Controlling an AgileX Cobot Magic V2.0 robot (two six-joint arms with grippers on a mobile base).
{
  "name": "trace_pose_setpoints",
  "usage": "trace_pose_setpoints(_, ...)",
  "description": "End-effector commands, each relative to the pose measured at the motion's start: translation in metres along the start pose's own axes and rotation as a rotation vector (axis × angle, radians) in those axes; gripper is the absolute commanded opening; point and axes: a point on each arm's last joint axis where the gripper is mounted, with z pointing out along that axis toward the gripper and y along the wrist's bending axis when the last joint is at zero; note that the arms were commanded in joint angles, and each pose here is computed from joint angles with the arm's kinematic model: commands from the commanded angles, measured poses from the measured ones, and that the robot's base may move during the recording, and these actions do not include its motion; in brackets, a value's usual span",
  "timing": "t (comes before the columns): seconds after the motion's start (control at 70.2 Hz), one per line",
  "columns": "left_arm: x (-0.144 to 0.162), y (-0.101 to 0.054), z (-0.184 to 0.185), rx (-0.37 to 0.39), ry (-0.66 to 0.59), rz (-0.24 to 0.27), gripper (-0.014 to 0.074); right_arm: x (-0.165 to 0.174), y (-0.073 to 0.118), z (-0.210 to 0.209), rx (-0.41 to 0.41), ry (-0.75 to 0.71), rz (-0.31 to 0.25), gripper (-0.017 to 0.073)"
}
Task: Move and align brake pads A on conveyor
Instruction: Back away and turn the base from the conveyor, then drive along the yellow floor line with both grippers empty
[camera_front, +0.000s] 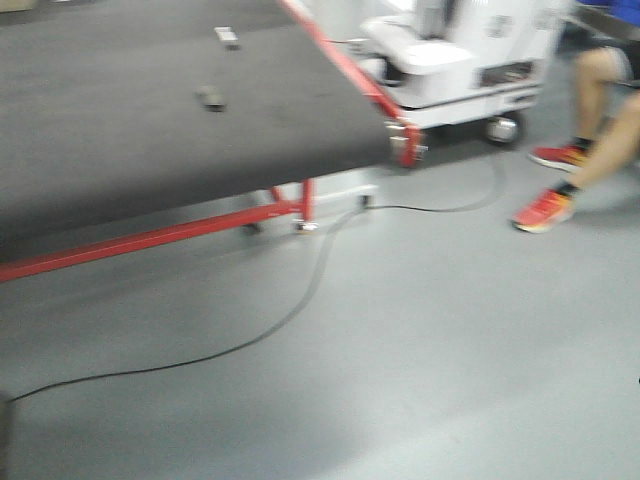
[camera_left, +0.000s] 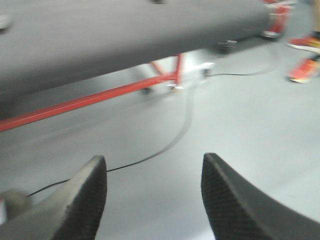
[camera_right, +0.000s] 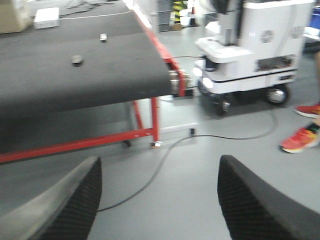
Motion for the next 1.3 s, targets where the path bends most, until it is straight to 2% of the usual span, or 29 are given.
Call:
trace_pose_setpoints(0.0,-0.0125,-0.0011,-0.0028,0.012,-0.080,-0.004,0.0393,-0.0142,-0.0001,-0.0017,0.007,-0.091,-0.006,0.0470)
trace_pose_setpoints(1.283,-0.0125,-0.0011,-0.0028,0.012,-0.080,-0.004,0.0393,-0.0142,-0.0001,-0.0017,0.007,-0.090,-0.006,0.0470)
